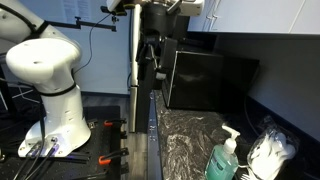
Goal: Put the hand sanitizer on top of the microwave
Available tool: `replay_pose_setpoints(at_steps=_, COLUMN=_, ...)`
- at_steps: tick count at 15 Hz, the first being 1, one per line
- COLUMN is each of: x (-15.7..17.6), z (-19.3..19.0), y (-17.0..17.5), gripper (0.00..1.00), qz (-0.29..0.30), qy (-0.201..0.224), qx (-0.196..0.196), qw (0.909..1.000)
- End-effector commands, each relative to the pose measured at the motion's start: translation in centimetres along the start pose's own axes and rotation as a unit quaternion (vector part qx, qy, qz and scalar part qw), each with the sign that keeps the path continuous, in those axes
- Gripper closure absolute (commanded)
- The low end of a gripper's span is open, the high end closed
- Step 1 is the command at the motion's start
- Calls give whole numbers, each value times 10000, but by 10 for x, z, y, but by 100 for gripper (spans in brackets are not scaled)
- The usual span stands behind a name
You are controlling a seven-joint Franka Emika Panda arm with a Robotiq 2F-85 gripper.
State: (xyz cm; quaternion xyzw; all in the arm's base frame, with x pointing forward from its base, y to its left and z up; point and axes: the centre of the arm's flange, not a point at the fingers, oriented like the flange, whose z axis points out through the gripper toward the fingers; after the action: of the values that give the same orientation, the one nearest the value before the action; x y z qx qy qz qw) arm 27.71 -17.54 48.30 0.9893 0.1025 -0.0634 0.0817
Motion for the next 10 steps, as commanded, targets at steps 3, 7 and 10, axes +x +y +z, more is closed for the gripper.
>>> replay_pose_setpoints(at_steps=3, x=1, z=1, y=0, gripper=0, qz=-207, qy=90, qx=-98, qw=9997)
replay_pose_setpoints(at_steps=7, x=5, z=10, y=26, gripper=0, qz=-693, qy=523, qx=-93, qw=9962)
replay_pose_setpoints(at_steps=10, x=0, z=18, y=57, gripper=0, qz=-1137, qy=1064, qx=7, qw=9878)
